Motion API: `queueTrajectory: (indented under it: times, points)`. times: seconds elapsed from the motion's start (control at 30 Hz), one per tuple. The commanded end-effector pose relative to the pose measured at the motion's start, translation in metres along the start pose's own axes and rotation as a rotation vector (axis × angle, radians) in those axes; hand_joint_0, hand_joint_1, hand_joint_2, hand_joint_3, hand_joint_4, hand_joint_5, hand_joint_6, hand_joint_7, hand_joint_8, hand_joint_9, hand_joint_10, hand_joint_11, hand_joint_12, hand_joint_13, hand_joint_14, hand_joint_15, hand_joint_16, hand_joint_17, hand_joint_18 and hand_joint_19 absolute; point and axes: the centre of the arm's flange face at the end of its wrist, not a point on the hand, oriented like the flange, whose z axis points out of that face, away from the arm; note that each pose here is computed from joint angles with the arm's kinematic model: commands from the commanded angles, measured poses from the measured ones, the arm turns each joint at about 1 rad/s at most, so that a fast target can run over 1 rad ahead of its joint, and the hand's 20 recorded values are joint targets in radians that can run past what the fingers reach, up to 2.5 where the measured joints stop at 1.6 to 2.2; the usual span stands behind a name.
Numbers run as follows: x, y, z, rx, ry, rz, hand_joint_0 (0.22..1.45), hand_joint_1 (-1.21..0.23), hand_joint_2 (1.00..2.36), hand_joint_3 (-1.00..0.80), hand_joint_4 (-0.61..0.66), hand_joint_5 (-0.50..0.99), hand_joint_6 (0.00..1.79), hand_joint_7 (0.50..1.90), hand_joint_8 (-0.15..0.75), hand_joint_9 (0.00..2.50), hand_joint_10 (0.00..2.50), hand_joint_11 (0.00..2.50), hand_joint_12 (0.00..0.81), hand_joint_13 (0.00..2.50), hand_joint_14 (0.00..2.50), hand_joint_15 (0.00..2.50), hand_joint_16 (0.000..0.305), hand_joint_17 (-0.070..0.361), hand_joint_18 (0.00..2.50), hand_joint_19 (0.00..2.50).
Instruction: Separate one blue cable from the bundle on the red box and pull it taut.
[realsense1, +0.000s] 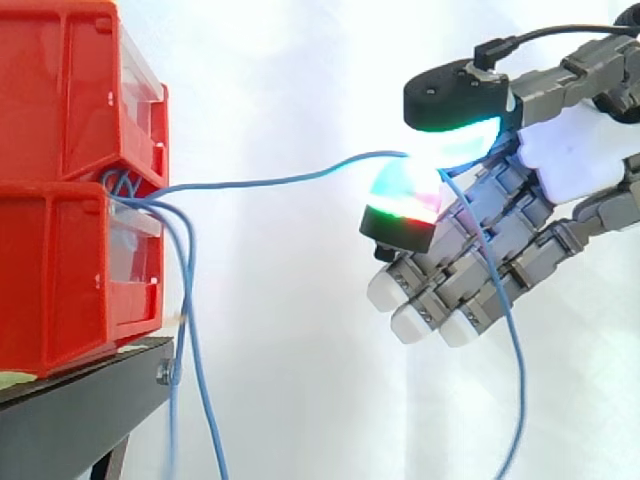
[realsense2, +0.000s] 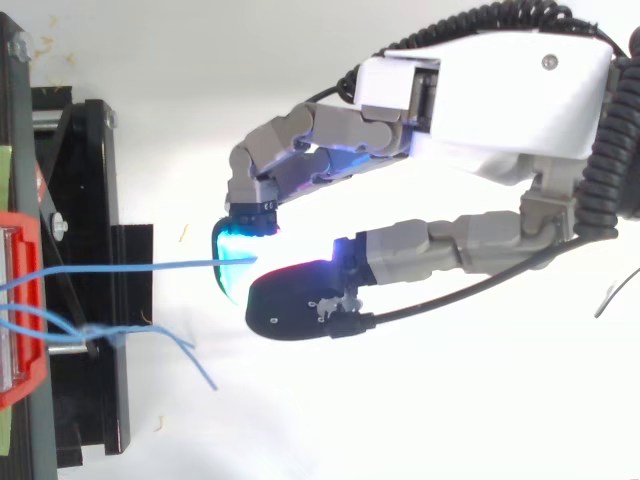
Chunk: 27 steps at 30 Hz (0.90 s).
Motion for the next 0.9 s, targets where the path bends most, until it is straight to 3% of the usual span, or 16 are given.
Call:
queueTrajectory:
  times: [0.0,0.13,0.2,0.33,0.4,0.5,0.6,0.7,0.87]
  points:
    - [0.000,-0.002,-0.001,0.013,0.001,-0.003,0.50,-0.76,1.48,-0.10,-0.05,-0.04,0.85,1.18,0.259,0.57,0.00,0.00,0.463,0.46,0.00,0.10,0.069,0.156,0.31,0.24]
    - [-0.001,-0.007,0.000,0.023,-0.002,-0.004,0.50,-0.77,1.47,-0.09,-0.05,-0.04,0.86,1.18,0.262,0.60,0.00,0.00,0.460,0.47,0.00,0.11,0.069,0.156,0.32,0.25]
    - [0.001,-0.027,0.002,0.054,-0.002,0.010,0.50,-0.77,1.47,-0.09,-0.05,-0.04,0.85,1.18,0.262,0.60,0.00,0.00,0.462,0.48,0.00,0.11,0.069,0.156,0.33,0.25]
    - [0.005,-0.044,0.009,0.031,-0.013,0.066,0.50,-0.76,1.48,-0.09,-0.05,-0.04,0.86,1.18,0.264,0.61,0.00,0.00,0.457,0.49,0.00,0.12,0.069,0.156,0.33,0.26]
    - [0.007,-0.048,0.013,0.011,-0.013,0.081,0.50,-0.77,1.48,-0.10,-0.05,-0.04,0.86,1.18,0.263,0.61,0.00,0.00,0.455,0.49,0.00,0.11,0.069,0.156,0.34,0.25]
    - [0.010,-0.058,0.022,-0.055,-0.022,0.112,0.50,-0.76,1.50,-0.10,-0.05,-0.04,0.86,1.17,0.264,0.62,0.00,0.00,0.450,0.49,0.01,0.14,0.069,0.156,0.34,0.27]
    - [0.014,-0.064,0.034,-0.156,-0.032,0.141,0.50,-0.76,1.50,-0.10,-0.05,-0.04,0.85,1.18,0.263,0.63,0.00,0.00,0.449,0.50,0.01,0.14,0.069,0.156,0.34,0.27]
    - [0.016,-0.064,0.039,-0.205,-0.041,0.154,0.50,-0.76,1.50,-0.10,-0.04,-0.04,0.85,1.18,0.265,0.63,0.00,0.00,0.446,0.50,0.01,0.14,0.069,0.156,0.34,0.27]
    - [0.015,-0.064,0.042,-0.243,-0.046,0.155,0.50,-0.77,1.50,-0.10,-0.04,-0.04,0.86,1.17,0.268,0.64,0.00,0.00,0.442,0.51,0.01,0.15,0.070,0.157,0.35,0.28]
